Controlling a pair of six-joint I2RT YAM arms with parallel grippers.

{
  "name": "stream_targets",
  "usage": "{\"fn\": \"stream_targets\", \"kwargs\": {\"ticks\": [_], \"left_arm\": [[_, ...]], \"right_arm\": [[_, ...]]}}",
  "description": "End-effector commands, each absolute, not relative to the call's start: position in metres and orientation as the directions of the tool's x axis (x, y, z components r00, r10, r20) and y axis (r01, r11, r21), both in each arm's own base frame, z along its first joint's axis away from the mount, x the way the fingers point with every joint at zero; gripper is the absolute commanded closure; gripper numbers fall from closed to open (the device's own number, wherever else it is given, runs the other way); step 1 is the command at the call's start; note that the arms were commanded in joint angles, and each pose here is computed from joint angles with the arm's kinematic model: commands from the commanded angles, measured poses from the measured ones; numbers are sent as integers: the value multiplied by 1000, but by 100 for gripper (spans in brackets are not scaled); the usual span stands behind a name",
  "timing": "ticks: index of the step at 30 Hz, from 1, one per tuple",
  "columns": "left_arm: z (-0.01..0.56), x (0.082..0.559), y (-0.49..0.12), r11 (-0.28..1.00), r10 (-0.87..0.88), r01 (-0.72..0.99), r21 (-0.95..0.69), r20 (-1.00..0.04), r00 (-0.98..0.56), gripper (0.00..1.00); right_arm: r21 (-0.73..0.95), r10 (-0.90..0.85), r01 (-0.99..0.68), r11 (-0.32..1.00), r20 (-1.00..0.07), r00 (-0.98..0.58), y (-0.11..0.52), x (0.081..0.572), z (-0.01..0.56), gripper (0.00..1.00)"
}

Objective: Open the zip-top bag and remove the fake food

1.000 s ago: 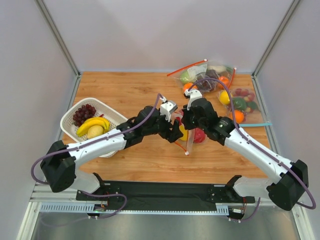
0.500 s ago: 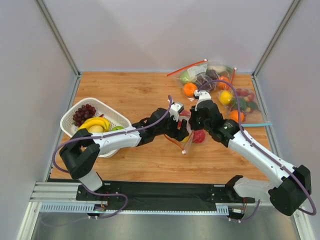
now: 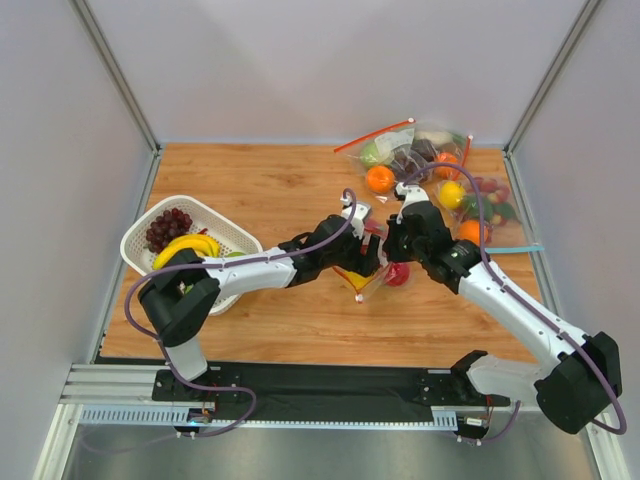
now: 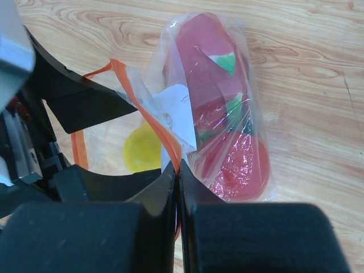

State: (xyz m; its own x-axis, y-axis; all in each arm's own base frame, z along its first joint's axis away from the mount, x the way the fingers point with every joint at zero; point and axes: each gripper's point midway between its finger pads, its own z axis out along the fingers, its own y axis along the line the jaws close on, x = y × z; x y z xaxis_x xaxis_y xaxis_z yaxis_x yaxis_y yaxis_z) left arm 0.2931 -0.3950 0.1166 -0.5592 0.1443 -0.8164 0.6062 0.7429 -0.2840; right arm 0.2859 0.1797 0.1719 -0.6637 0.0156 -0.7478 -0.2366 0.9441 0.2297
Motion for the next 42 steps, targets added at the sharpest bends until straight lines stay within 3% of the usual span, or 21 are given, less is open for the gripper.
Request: {"fn": "stream_targets", "kwargs": {"ticks": [1, 20, 22, 23, 24, 27, 30, 32, 42], "left_arm": [[119, 292, -404, 740, 143, 606, -292, -812, -566, 11], [45, 262, -374, 804, 311, 565, -184, -679, -665, 11], [48, 264, -376, 801, 309, 571, -183, -689, -655, 17], [49, 265, -377, 798, 312, 575, -179, -695, -648, 25], [52, 266, -377, 798, 308, 576, -178, -701, -643, 40], [62, 267, -378, 790, 299, 585, -182, -720, -627, 60], [78, 267, -377, 782, 273, 592, -194, -747, -606, 73], [95, 266, -378, 773, 245, 599, -212, -770, -589, 76], [164, 256, -388, 701, 122, 635, -325, -822, -556, 77]], "right_arm": [[264, 53, -242, 934, -770, -636, 183, 291, 183, 100], [290, 66, -248, 924, -762, -644, 188, 291, 178, 100], [291, 68, -248, 924, -762, -644, 188, 291, 178, 100], [291, 69, -244, 925, -762, -644, 187, 291, 178, 100], [291, 72, -245, 925, -765, -640, 187, 291, 179, 100], [288, 70, -242, 926, -764, -642, 186, 290, 177, 100], [286, 64, -242, 927, -758, -649, 186, 289, 174, 100], [288, 63, -247, 925, -759, -648, 187, 290, 174, 100], [289, 61, -249, 924, -755, -653, 188, 289, 172, 100]]}}
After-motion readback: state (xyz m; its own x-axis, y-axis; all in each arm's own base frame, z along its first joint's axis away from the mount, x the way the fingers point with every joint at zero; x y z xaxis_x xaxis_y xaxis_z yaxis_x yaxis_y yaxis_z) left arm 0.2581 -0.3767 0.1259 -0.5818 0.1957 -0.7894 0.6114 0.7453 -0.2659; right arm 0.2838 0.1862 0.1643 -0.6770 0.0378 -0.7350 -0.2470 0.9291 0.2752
